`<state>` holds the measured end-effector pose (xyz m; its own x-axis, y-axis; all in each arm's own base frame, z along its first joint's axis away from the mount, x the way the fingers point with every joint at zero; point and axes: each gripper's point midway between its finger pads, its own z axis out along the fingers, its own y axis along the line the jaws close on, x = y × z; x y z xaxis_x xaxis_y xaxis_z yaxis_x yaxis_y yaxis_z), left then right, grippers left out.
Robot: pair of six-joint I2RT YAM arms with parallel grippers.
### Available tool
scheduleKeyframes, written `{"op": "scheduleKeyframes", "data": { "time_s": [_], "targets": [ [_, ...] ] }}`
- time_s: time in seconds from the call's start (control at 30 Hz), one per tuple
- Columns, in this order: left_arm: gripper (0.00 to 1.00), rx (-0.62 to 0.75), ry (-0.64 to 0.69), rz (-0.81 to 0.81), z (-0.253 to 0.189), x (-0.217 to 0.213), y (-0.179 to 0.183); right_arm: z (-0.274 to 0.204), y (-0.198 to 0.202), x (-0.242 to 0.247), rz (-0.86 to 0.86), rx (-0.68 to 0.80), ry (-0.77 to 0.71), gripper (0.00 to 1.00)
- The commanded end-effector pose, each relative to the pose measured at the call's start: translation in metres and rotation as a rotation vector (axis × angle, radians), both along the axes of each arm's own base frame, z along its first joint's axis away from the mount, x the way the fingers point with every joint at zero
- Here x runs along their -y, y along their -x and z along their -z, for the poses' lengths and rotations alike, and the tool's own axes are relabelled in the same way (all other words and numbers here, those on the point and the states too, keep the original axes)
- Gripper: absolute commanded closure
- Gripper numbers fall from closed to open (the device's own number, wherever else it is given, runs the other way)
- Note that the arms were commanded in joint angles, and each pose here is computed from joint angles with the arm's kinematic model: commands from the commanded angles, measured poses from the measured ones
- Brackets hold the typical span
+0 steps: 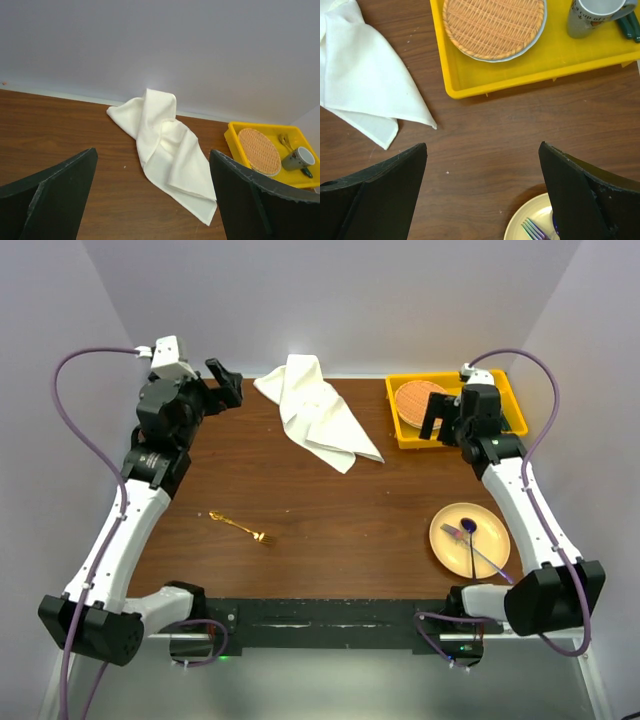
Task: Fold the napkin, place the utensils inside, and roll it up
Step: Flatten the napkin out
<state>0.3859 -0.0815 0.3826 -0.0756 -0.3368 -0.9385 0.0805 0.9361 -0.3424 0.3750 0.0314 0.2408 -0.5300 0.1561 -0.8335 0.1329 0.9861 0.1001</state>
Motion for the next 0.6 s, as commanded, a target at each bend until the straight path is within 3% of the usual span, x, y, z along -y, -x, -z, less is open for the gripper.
{"op": "scheduleKeyframes", "data": {
  "time_s": [0.0, 0.17, 0.3, 0.57],
  "targets": [
    [0.02, -0.022, 0.01, 0.106, 0.003, 0.019, -0.003, -0.003, -0.012, -0.009, -0.045, -0.009, 0.0, 0.02],
    [0.08, -0.169, -0.02, 0.286, 0.064, 0.075, -0.008, 0.02, -0.027, -0.064, -0.199, -0.015, 0.006, 0.02],
    [0.15, -0.294, -0.096, 0.397, 0.12, 0.126, 0.0, 0.07, -0.036, -0.103, -0.319, -0.14, -0.039, 0.06],
    [0.44, -0.486, -0.165, 0.453, 0.234, 0.194, -0.005, 0.142, -0.047, -0.132, -0.423, -0.266, -0.085, 0.16]
  ]
}}
